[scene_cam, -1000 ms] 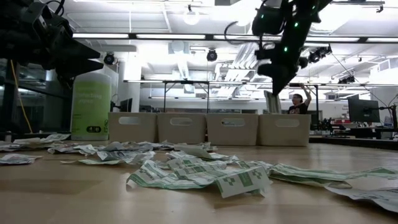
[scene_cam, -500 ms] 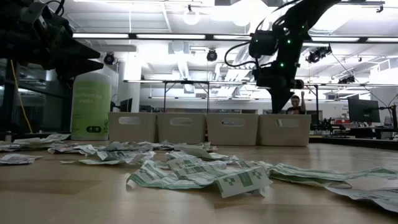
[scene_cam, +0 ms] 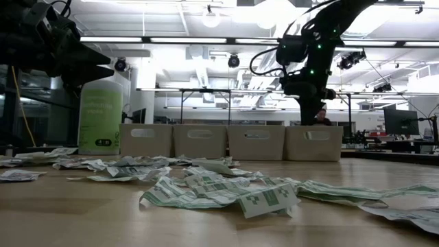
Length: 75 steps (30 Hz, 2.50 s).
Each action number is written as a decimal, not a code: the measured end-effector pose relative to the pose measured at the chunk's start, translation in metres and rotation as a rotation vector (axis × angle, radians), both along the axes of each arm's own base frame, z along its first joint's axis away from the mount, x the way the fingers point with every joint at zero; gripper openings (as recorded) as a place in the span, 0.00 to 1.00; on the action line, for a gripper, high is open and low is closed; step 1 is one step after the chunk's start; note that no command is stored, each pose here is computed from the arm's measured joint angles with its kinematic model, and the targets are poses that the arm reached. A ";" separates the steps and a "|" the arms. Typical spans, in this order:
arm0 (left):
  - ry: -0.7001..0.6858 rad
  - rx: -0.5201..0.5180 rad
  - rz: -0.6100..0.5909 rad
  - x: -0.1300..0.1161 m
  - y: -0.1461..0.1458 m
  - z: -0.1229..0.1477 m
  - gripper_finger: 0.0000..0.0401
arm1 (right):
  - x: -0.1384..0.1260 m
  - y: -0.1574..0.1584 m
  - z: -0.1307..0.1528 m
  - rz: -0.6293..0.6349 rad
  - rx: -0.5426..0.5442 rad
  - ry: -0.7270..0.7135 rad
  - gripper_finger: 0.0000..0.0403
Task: Pick & Place First Aid Supplies
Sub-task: Put the bandage into the right gray bin, then put the towelette pack into the middle right gray bin
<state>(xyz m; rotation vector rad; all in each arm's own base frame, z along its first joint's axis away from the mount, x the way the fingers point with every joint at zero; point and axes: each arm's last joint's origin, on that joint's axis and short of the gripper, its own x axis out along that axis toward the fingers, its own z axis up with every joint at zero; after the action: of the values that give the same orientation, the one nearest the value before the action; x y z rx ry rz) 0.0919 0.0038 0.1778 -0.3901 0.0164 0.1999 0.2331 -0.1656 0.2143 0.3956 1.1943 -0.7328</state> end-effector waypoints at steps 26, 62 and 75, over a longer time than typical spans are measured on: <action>0.000 0.000 0.000 0.000 0.000 0.000 0.37 | 0.006 -0.006 -0.020 -0.042 -0.009 0.084 0.19; 0.000 0.000 0.000 0.000 0.000 0.000 0.37 | -0.002 0.101 0.063 0.150 0.128 -0.329 0.35; 0.000 0.000 0.000 0.000 0.000 0.000 0.37 | 0.000 0.200 0.020 0.375 0.296 -0.309 0.35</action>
<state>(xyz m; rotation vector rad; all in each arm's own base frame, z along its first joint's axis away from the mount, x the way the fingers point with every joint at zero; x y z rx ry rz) 0.0920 0.0038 0.1777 -0.3899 0.0169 0.2000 0.2333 0.0345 0.2343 0.4921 1.0424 -0.1610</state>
